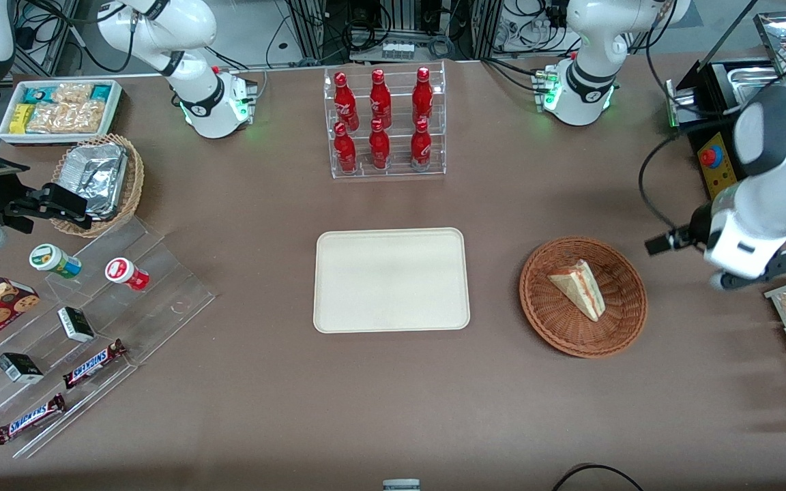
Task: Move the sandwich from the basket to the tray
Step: 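Move the left gripper over the wrapped sandwich in the wicker basket, then lower the left gripper onto the sandwich and close on it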
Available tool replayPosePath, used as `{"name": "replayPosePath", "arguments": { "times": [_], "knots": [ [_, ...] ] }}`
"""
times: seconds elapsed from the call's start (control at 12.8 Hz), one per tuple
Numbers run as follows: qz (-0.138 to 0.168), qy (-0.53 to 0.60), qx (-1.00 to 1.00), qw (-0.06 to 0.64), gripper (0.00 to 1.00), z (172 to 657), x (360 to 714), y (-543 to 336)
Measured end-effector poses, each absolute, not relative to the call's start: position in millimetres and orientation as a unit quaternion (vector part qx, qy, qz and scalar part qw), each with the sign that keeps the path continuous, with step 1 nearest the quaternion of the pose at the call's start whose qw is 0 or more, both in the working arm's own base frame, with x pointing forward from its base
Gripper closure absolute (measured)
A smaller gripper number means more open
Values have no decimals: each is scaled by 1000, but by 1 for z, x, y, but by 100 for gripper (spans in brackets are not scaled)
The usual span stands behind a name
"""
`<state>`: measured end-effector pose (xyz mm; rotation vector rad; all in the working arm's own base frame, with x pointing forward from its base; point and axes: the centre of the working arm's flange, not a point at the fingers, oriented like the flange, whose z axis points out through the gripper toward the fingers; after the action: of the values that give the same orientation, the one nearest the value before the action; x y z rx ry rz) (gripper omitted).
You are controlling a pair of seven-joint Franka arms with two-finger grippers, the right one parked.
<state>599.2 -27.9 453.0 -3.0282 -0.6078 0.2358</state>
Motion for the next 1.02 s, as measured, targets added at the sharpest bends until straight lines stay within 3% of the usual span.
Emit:
{"name": "replayPosePath", "arguments": {
  "times": [0.47,1.02],
  "knots": [
    [52,-334,-941,17,0,382,621,-75],
    [32,-398,-917,22,0,305,591,-104]
  ]
}}
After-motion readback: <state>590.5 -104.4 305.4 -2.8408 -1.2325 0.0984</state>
